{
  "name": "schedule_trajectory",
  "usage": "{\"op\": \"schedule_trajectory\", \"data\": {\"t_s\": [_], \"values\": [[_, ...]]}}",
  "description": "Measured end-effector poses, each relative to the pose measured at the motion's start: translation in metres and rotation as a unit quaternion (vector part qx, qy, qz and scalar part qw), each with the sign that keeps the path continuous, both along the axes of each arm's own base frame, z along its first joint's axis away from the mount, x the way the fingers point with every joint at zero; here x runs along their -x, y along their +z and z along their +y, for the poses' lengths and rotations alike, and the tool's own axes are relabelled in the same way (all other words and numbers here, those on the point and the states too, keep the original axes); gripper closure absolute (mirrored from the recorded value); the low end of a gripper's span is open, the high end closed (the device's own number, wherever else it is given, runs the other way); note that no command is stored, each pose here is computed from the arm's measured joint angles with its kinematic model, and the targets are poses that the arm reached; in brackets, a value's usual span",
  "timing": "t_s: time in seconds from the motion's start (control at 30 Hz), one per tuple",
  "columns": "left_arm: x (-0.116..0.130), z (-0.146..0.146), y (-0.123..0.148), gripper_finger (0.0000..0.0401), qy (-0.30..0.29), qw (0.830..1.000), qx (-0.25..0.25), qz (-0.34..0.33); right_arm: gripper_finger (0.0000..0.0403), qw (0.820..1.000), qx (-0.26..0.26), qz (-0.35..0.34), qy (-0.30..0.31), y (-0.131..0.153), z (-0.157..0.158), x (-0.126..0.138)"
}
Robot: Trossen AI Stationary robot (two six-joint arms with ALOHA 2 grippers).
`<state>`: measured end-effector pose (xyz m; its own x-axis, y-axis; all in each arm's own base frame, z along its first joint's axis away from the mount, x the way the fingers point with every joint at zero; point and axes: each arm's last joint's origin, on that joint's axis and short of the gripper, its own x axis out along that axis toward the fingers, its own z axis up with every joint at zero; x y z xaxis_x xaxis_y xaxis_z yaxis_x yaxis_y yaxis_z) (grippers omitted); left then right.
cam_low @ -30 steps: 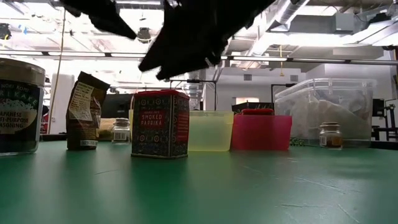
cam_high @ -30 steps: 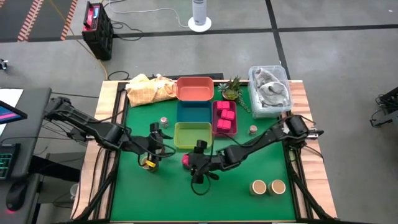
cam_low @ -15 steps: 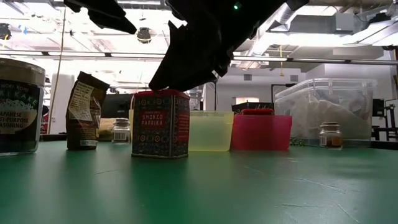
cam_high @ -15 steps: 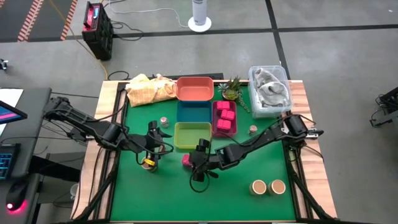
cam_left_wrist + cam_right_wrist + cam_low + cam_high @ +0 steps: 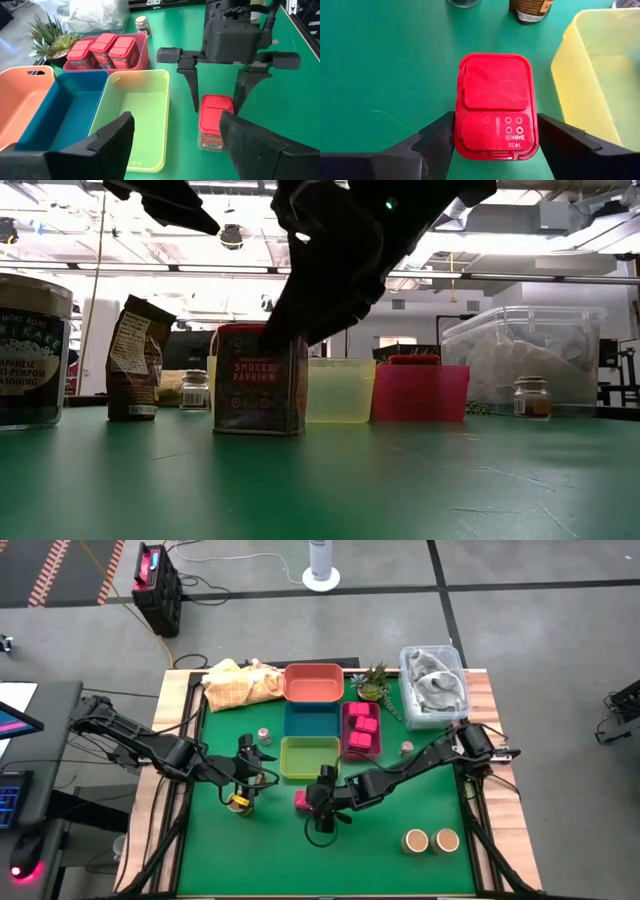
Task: Sort spices by type
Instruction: Put the red seasoning can into the red bin
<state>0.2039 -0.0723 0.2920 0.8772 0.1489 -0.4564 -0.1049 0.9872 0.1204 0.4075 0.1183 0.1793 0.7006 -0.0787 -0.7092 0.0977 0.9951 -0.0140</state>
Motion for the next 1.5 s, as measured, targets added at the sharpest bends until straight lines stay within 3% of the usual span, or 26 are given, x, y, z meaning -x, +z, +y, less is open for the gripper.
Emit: {"op": "schedule_trajectory", "data": {"t_s": [0.37, 0.63, 0.83, 0.93, 1.1, 1.2, 1.33, 1.5], "values": [[0.000, 0.000, 0.000, 0.0123, 0.000, 1.000, -0.001, 0.002, 0.0108, 0.999, 0.006, 0.012, 0.038, -0.001, -0.003, -0.001], [0.000, 0.000, 0.000, 0.0123, 0.000, 1.000, -0.001, 0.002, 0.0165, 0.999, 0.008, 0.016, 0.035, -0.001, -0.008, -0.001], [0.001, 0.001, -0.002, 0.0123, 0.001, 1.000, -0.005, 0.013, 0.0165, 0.999, 0.004, 0.016, 0.027, 0.001, -0.011, -0.001], [0.002, 0.001, -0.004, 0.0123, 0.004, 1.000, -0.005, 0.022, 0.0165, 0.999, 0.009, 0.036, 0.027, 0.013, -0.013, 0.005], [0.002, 0.001, -0.004, 0.0123, 0.004, 1.000, -0.005, 0.024, 0.0165, 0.998, 0.032, 0.047, 0.013, 0.063, -0.020, 0.029], [0.002, 0.001, -0.004, 0.0123, 0.001, 1.000, -0.012, 0.025, 0.0165, 0.998, 0.031, 0.054, -0.005, 0.090, -0.023, 0.051], [0.002, 0.002, -0.004, 0.0123, -0.005, 0.999, -0.025, 0.025, 0.0165, 0.995, 0.056, 0.030, -0.076, 0.121, -0.030, 0.079], [0.001, 0.001, -0.001, 0.0123, -0.007, 0.999, -0.042, 0.013, 0.0165, 0.971, 0.118, 0.016, -0.207, 0.131, -0.045, 0.098]]}}
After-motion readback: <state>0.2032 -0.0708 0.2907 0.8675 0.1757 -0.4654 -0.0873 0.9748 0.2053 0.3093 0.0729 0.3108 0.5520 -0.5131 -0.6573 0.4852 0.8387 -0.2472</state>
